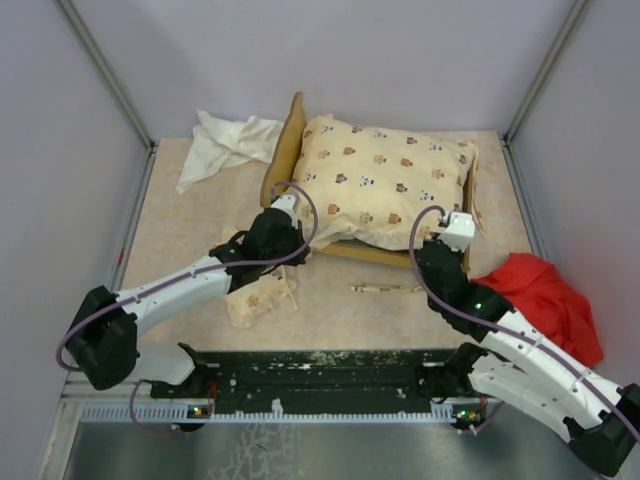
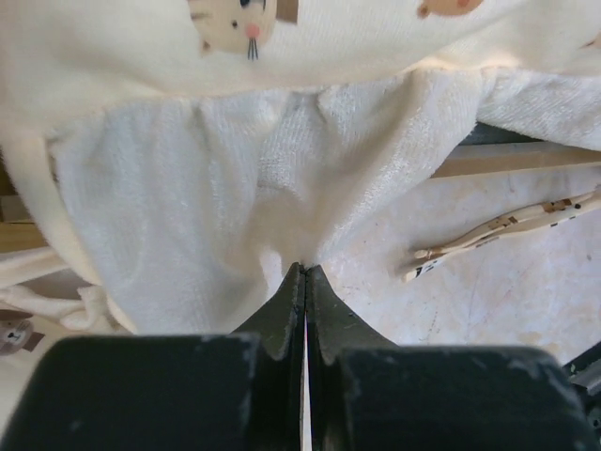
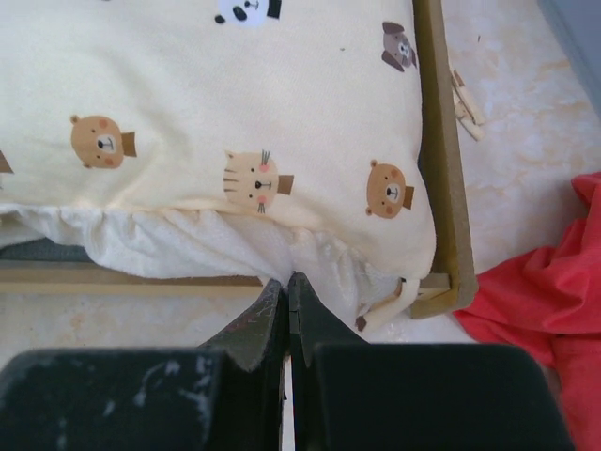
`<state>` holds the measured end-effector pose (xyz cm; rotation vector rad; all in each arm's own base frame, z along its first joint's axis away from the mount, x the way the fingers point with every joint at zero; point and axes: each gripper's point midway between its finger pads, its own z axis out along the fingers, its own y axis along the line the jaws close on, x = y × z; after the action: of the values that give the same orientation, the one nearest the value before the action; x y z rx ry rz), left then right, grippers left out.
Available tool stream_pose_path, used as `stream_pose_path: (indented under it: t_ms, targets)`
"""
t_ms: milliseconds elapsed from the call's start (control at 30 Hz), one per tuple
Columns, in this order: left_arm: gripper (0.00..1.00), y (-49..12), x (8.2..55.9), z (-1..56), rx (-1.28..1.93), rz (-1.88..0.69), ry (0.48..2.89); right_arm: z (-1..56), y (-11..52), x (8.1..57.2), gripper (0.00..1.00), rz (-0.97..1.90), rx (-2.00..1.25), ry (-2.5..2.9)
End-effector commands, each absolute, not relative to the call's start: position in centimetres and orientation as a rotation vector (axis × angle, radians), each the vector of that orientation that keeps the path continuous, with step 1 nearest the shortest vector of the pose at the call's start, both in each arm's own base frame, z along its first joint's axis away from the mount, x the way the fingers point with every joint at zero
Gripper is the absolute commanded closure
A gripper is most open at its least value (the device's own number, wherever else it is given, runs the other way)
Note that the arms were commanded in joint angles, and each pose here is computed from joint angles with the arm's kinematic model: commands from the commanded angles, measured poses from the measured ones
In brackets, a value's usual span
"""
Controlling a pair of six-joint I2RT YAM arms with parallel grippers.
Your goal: Set up the pet bed
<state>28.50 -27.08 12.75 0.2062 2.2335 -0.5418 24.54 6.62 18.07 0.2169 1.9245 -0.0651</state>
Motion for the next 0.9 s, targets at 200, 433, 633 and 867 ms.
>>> stream_pose_path:
  t_ms: [200, 433, 633, 867]
  targets:
    - [1.0, -28.4, 27.7, 13.9, 0.294, -0.668, 2.187, 22.7, 7.9, 24.8, 0.74, -0.008, 0.116, 1.942]
    - [1.0, -29.0, 27.5, 13.3, 0.278, -0.724, 2.189, 24.1, 11.1, 25.3, 0.56, 0.154, 0.037, 1.946]
    - [1.0, -29.0, 27.7, 13.2, 0.264, -0.734, 2.191, 21.8, 15.7, 27.3, 0.53, 0.318, -0.066, 1.888]
    - [1.0, -29.1, 27.6, 13.3, 0.257, -0.754, 2.186, 19.2, 18.2, 28.6, 0.53, 0.246, -0.054, 1.932]
